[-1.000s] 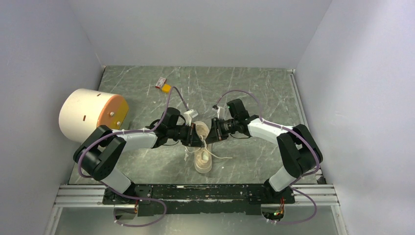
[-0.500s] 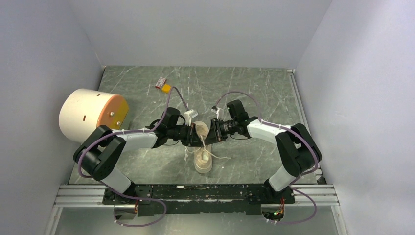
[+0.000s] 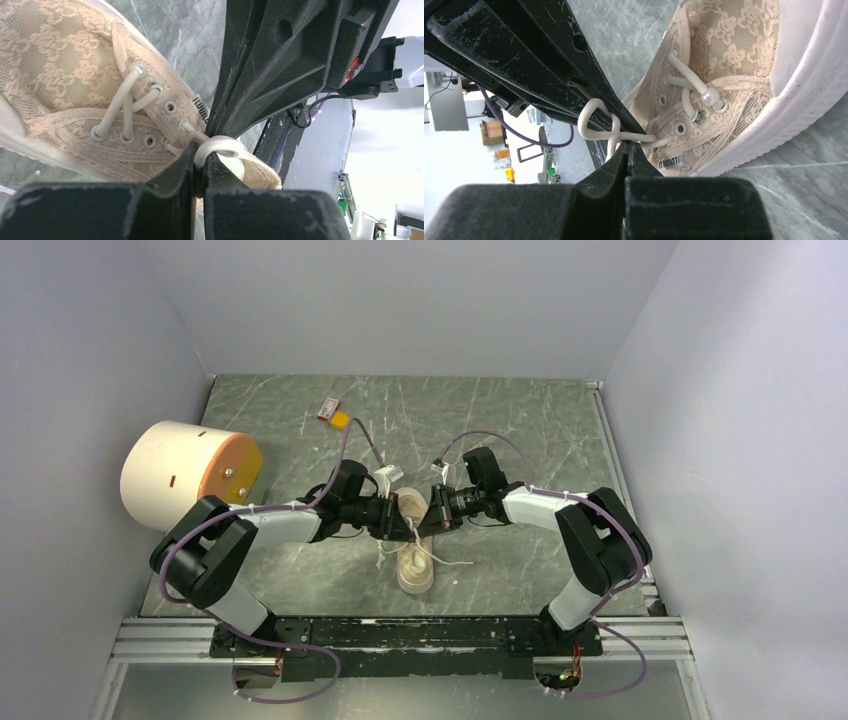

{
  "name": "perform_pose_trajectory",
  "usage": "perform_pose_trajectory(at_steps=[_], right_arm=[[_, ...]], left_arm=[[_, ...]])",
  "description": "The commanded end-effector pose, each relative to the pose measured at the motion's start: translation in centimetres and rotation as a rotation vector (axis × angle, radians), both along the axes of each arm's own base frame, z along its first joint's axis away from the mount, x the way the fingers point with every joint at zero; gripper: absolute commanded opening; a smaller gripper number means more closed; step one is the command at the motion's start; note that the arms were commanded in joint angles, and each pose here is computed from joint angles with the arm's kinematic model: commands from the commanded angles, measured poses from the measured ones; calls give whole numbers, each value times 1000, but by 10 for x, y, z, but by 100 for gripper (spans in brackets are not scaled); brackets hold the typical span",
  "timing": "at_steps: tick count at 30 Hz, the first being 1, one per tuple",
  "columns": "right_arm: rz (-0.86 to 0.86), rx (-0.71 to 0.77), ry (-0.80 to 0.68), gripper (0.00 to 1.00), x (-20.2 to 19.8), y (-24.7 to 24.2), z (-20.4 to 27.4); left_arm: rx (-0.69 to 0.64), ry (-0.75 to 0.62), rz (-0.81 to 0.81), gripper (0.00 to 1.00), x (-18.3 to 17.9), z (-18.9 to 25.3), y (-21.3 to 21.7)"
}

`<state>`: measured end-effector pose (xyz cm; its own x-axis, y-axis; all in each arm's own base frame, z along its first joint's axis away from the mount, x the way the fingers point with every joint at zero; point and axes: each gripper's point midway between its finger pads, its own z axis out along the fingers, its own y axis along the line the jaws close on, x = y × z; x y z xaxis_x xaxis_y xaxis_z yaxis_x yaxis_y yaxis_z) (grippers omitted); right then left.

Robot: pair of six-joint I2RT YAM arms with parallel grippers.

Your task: Tie the shoes

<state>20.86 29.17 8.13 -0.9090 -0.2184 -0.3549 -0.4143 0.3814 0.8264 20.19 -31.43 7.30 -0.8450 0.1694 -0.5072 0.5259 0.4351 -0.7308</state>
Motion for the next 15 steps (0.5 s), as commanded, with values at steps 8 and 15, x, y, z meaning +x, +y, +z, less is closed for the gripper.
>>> perform_pose_trajectory(at_steps=[8, 15], right_arm=[[-52, -15, -59, 0, 2, -3, 4], [-61, -31, -81, 0, 4, -6, 5]], left_arm=[[-27, -61, 7, 20, 2, 20, 8], [-24, -76, 68, 50, 8, 28, 32]])
